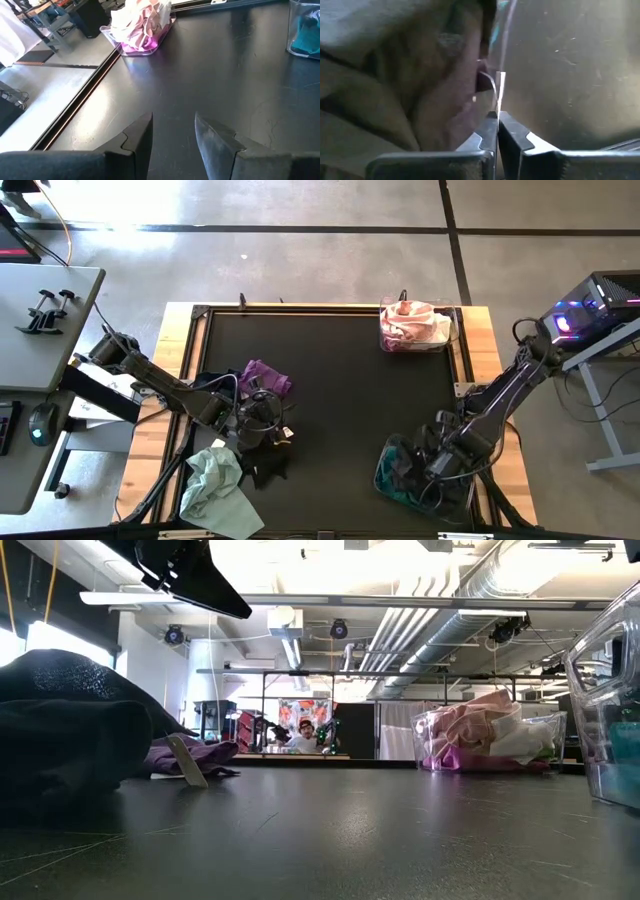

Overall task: Sort towels by color in basket
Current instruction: Put the top black towel into the bottom transparent bin

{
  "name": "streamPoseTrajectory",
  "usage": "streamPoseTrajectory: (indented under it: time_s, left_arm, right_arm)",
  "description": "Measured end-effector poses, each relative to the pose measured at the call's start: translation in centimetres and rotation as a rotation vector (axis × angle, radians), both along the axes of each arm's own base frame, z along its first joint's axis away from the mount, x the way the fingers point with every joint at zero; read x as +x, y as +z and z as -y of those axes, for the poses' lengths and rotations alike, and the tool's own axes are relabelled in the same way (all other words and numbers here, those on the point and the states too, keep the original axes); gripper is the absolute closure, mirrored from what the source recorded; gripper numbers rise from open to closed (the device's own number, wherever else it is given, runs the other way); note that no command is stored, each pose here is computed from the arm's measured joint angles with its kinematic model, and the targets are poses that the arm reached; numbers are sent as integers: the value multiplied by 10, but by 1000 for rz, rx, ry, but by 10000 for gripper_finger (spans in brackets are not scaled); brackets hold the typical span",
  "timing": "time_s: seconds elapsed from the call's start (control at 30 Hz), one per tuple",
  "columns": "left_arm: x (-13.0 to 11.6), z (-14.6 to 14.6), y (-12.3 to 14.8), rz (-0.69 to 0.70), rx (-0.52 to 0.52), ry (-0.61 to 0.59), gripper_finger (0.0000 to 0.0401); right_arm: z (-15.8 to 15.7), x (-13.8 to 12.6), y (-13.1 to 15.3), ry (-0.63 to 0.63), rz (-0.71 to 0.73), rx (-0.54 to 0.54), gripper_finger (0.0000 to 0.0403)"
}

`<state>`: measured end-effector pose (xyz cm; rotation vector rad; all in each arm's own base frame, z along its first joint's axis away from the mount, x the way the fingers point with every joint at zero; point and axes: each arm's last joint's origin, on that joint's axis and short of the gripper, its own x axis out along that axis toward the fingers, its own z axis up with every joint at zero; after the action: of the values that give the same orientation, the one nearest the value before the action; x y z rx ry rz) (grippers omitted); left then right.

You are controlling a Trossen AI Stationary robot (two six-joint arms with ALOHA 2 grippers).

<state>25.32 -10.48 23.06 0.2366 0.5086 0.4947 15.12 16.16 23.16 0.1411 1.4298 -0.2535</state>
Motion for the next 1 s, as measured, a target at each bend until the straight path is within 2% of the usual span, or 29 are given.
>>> streamPoseTrajectory:
  time_s: [0.13, 0.27, 0.5, 0.63, 0.73, 0.83, 1.0]
  left_arm:
    - [0, 0, 0, 0, 0, 0, 268]
    - [0, 0, 0, 0, 0, 0, 268]
    - [0, 0, 0, 1, -1, 1, 268]
    - [0, 0, 0, 1, -1, 1, 268]
    - [0, 0, 0, 1, -1, 1, 268]
    - [0, 0, 0, 1, 0, 1, 268]
    - [0, 0, 0, 1, 0, 1, 268]
  right_arm:
    - [2, -1, 8, -10, -9, -28, 401]
    - [-2, 1, 27, 2, 41, -40, 402]
    - [-14, 10, 50, 11, 200, 32, 402]
    - [-20, 17, 50, 12, 265, 103, 402]
    - [-25, 21, 41, 62, 300, 135, 402]
    - [-25, 22, 31, 73, 281, 168, 402]
    - [-21, 20, 14, -10, 247, 165, 399]
